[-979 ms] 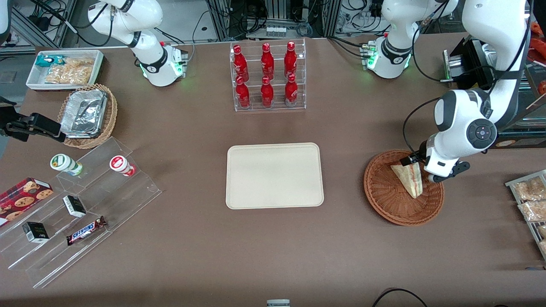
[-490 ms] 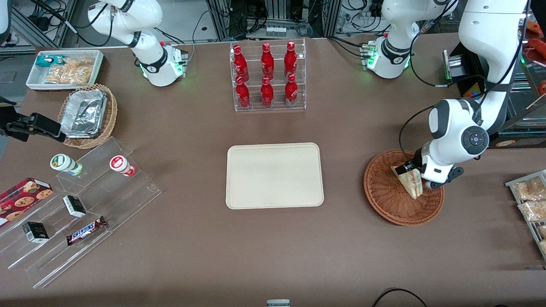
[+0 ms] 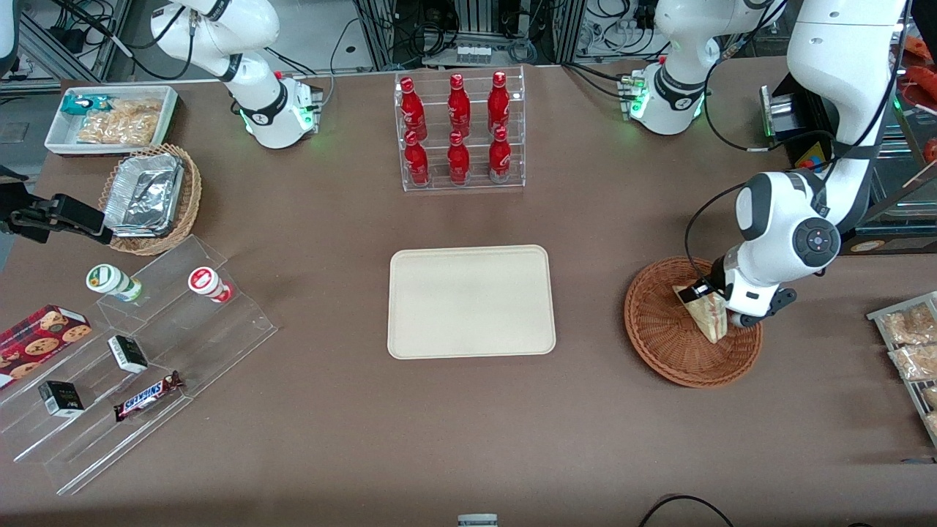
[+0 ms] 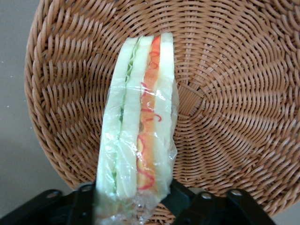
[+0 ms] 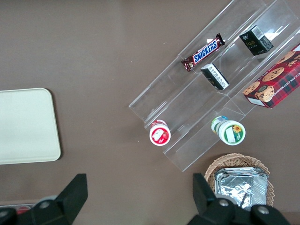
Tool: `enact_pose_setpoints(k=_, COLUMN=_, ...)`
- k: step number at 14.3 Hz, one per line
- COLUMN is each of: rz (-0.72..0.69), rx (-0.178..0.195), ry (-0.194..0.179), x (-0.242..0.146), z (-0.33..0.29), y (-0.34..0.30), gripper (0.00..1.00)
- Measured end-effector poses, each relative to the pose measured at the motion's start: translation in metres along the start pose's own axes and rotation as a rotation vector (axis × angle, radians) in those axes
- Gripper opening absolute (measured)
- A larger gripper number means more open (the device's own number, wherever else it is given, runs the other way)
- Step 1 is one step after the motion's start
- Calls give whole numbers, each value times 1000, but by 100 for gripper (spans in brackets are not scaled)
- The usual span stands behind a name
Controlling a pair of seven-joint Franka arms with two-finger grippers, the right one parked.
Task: Place sandwich from basket to tray
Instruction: 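Close the left gripper on the wrapped sandwich, then lift the sandwich and carry it over the cream tray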
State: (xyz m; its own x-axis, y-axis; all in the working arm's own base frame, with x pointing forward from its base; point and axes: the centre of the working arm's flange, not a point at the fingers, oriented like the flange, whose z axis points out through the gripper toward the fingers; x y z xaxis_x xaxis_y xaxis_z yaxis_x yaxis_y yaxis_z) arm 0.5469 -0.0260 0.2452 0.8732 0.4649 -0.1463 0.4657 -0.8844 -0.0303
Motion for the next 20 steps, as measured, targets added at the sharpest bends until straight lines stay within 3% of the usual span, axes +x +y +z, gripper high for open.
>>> enact_pose_setpoints(k=4, rz=0, rx=-6, ry=10, x=5, z=-8, y=2, gripper=12)
enact_pose_setpoints(k=11, rz=37, rx=3, ry=7, x=18, z=-100, y=36, gripper=9)
enact_pose_setpoints(k=13, rz=71, rx=24, ry=-11, x=0, z=-130, y=66, gripper=9)
enact_pose_setpoints(k=15, rz=115, rx=33, ry=-5, x=-27, z=-146, y=107, gripper=9)
enact_pose_setpoints(k=18, rz=200, rx=49, ry=0, x=-84, z=-141, y=171, gripper=9)
enact_pose_setpoints(k=20, rz=244, rx=56, ry=-22, x=-126, z=-126, y=212, gripper=9)
